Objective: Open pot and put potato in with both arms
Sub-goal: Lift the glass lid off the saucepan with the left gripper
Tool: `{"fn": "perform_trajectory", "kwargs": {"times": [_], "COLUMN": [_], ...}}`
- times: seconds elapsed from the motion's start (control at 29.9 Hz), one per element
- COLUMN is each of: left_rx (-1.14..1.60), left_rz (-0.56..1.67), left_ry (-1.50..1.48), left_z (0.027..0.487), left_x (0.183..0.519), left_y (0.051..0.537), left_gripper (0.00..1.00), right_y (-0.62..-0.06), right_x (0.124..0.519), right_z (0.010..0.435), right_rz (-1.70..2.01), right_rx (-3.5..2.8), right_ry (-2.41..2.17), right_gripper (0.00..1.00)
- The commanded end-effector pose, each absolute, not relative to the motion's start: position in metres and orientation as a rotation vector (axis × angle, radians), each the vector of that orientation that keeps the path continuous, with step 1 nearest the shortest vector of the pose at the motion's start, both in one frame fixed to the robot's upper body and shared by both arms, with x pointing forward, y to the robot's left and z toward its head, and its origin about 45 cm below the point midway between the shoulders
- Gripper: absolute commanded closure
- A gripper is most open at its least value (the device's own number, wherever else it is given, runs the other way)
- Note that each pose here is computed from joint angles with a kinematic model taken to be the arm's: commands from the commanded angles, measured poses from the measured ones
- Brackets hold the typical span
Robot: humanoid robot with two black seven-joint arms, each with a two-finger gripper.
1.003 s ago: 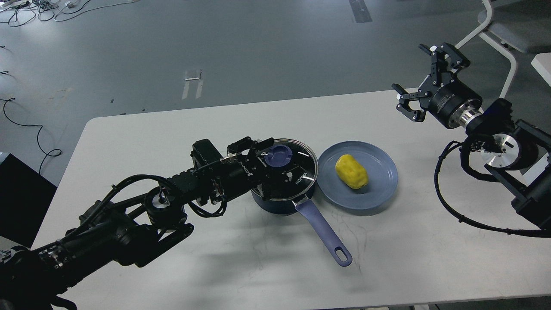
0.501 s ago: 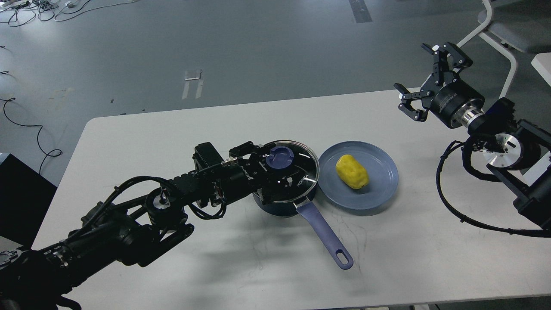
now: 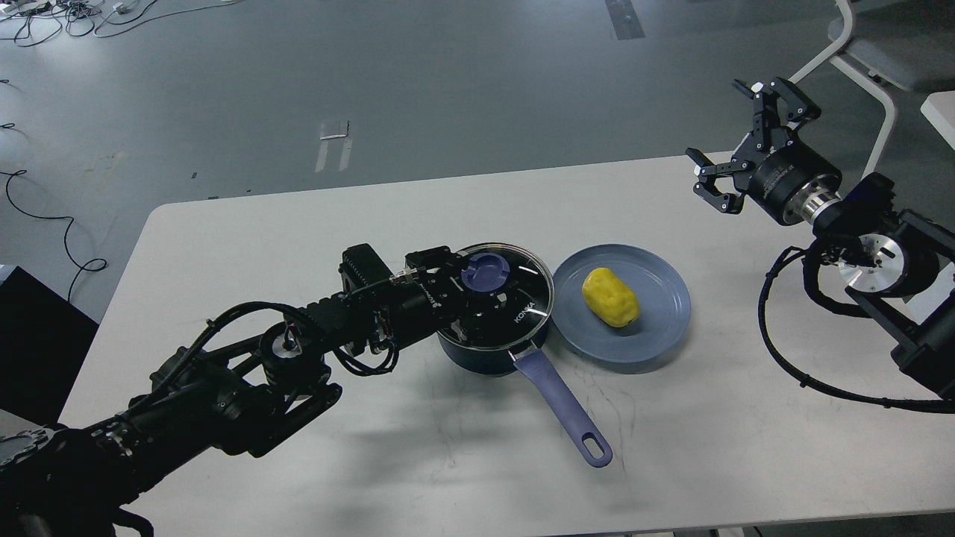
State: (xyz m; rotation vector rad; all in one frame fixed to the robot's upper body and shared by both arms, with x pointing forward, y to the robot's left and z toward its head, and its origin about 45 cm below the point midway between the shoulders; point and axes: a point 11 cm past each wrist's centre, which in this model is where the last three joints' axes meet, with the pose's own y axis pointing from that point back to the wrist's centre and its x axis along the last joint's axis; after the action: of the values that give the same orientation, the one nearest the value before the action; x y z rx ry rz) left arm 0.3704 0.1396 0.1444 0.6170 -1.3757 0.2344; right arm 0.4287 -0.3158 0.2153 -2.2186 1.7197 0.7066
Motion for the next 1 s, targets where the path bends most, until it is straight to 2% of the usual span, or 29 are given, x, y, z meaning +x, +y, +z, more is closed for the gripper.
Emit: {"fn": "perform_trajectory", "kwargs": {"times": [0.0,0.23,0.37,0.5,0.77,0.97], "left_rx": [0.613,0.545,0.392,0.39,0.495,0.706], "left_rz": [0.256,0.292,0.334,0.358,0.48,0.499], "left_ry": [-1.362,-1.339,-1.311,-1.365,-1.514,-1.447], "left_z": [0.147,0.161,0.193,0.211,0.227,0.188], "left_x": [0.373,0.373,0.366,0.377,0.403,0.396], "left_y": [0.141,0.134,0.119,0.127,0.191,0.267], "left_gripper": [0.7,0.7,0.69,0.69,0.7,0.7], "right_y": [-0.316,-0.317,-0.319,-0.32,-0.319,-0.318], "right_x": [0.428,0.428,0.427,0.427,0.428,0.427], "right_z": [0.215,0.214,0.211,0.212,0.214,0.212], "right_rz": [0.707,0.709,0.711,0.707,0.706,0.709], "right_rx": [-2.22,-2.218,-2.225,-2.226,-2.225,-2.23], "right_ry": [1.722,1.724,1.736,1.739,1.732,1.734], "right_gripper": [0.0,0.0,0.0,0.0,0.0,0.0]}}
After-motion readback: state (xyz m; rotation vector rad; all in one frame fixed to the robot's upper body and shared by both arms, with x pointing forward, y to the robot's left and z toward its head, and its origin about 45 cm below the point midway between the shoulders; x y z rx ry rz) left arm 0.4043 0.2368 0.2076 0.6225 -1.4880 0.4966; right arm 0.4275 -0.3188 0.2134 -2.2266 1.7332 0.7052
